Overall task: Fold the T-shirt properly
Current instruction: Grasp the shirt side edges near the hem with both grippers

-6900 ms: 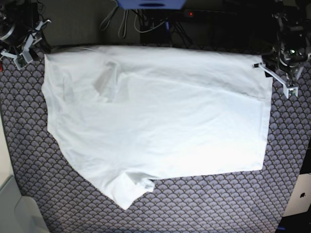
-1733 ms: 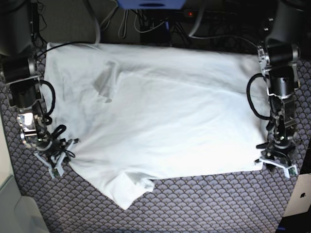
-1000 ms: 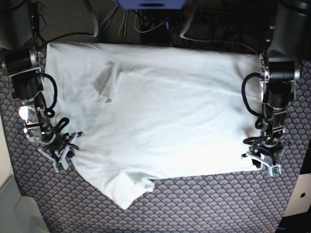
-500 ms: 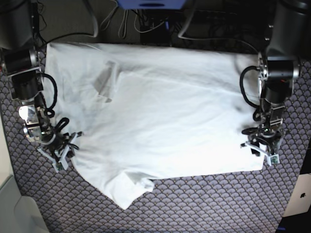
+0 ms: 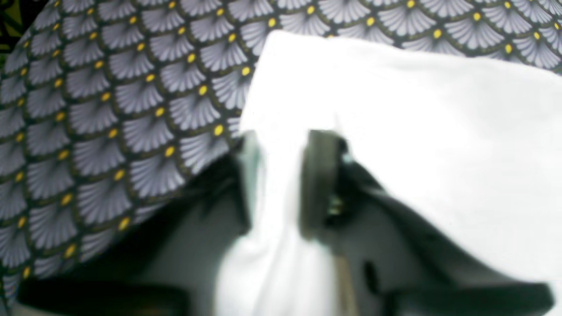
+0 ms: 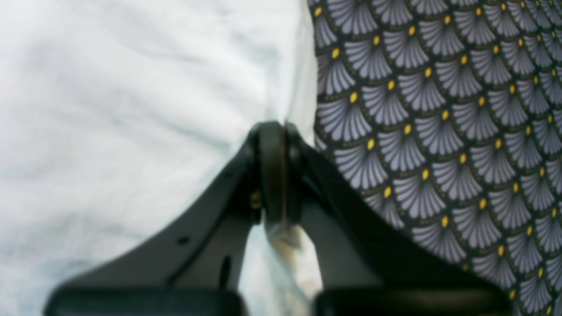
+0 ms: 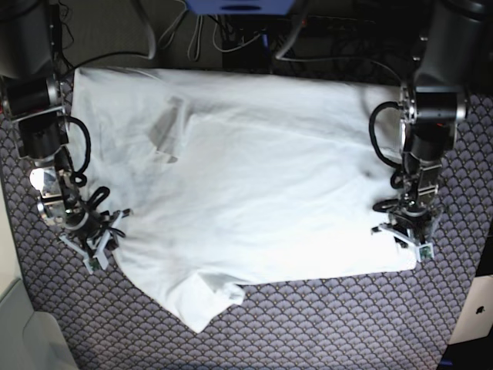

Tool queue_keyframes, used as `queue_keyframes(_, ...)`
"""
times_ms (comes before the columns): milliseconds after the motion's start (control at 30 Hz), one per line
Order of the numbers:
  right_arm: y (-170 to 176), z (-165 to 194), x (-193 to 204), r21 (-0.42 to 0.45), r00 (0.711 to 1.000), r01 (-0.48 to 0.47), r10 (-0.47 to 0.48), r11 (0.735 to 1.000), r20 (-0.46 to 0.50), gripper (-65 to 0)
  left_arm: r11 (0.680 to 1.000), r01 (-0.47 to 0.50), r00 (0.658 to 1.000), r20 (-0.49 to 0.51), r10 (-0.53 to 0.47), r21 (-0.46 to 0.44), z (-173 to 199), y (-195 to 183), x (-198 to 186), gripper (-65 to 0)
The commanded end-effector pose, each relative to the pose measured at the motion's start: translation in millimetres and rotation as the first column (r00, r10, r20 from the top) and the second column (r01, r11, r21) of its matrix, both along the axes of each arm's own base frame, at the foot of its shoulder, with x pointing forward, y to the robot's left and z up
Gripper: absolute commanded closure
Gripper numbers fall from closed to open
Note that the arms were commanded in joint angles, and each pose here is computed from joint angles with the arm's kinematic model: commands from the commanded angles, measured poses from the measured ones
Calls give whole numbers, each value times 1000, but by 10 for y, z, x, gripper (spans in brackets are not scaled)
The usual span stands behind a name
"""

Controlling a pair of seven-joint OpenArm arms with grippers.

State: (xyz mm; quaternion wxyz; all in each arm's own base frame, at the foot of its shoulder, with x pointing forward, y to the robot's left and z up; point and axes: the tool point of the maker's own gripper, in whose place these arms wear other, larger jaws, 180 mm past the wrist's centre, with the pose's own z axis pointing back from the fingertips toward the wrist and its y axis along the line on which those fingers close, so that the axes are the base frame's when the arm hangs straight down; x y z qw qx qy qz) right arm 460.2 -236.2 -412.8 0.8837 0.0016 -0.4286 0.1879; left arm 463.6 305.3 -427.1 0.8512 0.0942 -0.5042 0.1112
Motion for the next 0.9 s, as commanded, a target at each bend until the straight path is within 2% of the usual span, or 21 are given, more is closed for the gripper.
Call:
queue_keyframes(0,-47,255,178,5,997,4,-5,1000,72,0,1000,2,999,-34,-2,-9,-17,10,2,-61)
queue_keyframes(33,-46,258,180,5,997,4,-4,1000,73,0,1000,2,999,-35,-2,-10,-19,10,1,-6)
queue_keyframes(67,-46,258,180,5,997,4,-4,1000,73,0,1000,1,999,-35,-1,-8,-17,19,-1,0)
queue_keyframes(300,-42,310,216,12,996,5,-6,1000,88,0,1000,4,1000,-20,-4,-7,41,14,46,-3)
queue_keyframes(467,34,564,242,-7,986,-45,45,999,161,0,1000,16,1000,23,-16,2,211,-12,162,-3)
queue_keyframes(567,98,632,204,-16,980,-72,74,997,187,0,1000,27,1000,9,-27,-7,289,-35,198,-3)
queue_keyframes(867,51,634,169,-27,979,-72,75,997,188,0,998,-13,993,117,21,-66,888,65,143,-3)
